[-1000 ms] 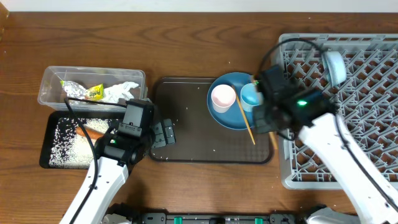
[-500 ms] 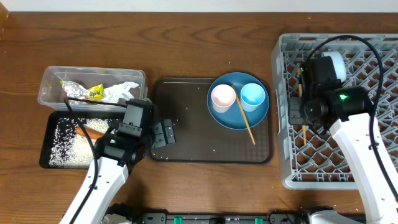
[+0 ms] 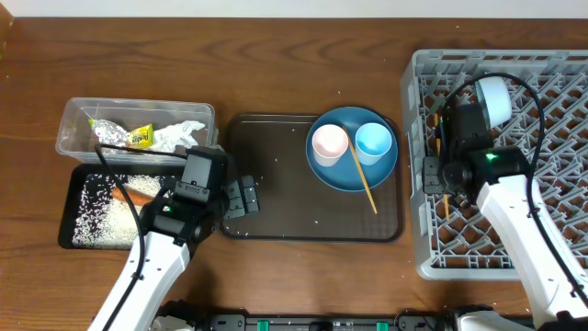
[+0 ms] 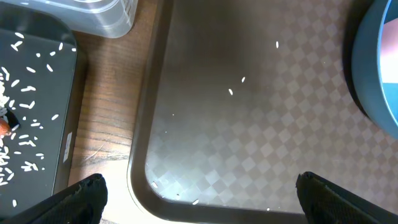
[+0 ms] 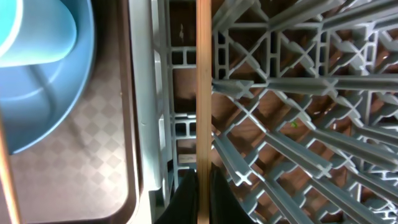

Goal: Sort waste into correct bins and load items into the dishwasher rack
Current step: 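Carry the chopstick right and drop it into the rack, then return the right gripper to the plate and grasp the second chopstick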

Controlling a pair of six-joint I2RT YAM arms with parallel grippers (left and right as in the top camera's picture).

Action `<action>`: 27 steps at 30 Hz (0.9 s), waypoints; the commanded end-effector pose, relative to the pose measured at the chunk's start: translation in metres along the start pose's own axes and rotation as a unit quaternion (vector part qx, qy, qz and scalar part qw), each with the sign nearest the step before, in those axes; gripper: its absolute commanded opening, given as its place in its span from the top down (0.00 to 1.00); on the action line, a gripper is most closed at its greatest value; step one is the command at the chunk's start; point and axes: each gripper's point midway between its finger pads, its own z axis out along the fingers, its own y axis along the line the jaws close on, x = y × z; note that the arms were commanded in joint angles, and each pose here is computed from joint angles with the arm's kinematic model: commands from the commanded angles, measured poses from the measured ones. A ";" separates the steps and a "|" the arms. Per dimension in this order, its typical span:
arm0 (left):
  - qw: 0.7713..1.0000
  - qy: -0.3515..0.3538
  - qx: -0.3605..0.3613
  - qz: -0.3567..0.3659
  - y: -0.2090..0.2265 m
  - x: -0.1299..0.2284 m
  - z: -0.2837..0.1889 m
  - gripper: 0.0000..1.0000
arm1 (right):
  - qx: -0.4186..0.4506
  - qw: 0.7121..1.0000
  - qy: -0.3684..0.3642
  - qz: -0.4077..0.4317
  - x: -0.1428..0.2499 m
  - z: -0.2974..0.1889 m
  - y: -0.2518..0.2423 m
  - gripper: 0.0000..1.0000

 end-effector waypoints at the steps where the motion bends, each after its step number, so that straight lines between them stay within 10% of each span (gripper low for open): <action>1: 1.000 0.004 -0.008 0.004 0.003 0.002 0.002 0.00 | 0.003 1.000 0.000 -0.003 0.001 0.003 -0.003 0.76; 7: 1.000 0.004 -0.008 0.004 0.003 0.002 0.002 0.00 | 0.002 1.000 -0.004 -0.002 0.000 0.003 -0.002 0.51; 27: 1.000 0.004 -0.008 0.004 0.003 0.002 0.002 0.00 | -0.150 0.987 -0.051 -0.011 -0.020 -0.055 0.082 0.68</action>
